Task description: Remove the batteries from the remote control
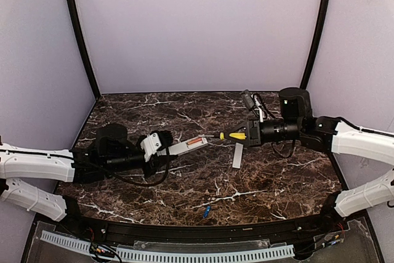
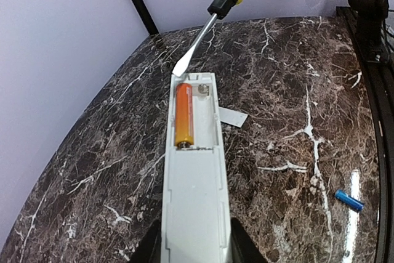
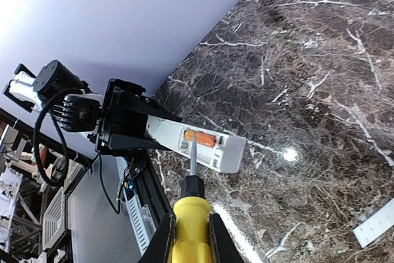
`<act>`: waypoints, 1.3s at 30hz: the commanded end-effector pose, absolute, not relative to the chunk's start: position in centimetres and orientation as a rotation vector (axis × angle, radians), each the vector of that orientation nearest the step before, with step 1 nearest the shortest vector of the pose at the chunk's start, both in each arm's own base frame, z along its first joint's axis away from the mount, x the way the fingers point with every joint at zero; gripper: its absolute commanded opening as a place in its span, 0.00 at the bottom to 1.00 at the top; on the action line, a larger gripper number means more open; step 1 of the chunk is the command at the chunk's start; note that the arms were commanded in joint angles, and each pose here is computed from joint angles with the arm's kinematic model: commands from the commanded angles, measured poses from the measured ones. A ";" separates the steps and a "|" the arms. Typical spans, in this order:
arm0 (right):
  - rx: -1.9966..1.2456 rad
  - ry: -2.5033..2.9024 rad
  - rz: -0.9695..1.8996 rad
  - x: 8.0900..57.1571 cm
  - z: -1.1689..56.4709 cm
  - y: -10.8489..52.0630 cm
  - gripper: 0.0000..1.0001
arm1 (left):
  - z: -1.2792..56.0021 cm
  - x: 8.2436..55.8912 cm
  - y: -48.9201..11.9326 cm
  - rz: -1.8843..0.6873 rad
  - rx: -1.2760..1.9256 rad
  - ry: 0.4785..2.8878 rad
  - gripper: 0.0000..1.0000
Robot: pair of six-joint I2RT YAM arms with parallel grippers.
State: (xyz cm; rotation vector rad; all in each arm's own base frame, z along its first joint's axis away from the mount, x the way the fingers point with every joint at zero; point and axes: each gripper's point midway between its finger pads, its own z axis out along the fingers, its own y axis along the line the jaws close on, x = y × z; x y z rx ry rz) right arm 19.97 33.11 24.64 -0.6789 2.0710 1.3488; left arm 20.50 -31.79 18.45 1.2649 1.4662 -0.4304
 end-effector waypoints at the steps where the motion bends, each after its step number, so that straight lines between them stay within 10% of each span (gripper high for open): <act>1: -0.571 2.086 1.222 21.3 24.2 30.9 0.00 | 19.1 21.3 -31.8 -0.531 1.061 1.654 0.00; 17: -0.441 2.220 1.108 21.7 21.3 28.7 0.00 | 12.5 25.1 -29.7 -0.415 0.545 2.071 0.00; 39: -0.212 2.404 1.281 22.1 16.5 31.3 0.00 | 9.7 24.8 -34.6 -0.263 0.621 1.919 0.00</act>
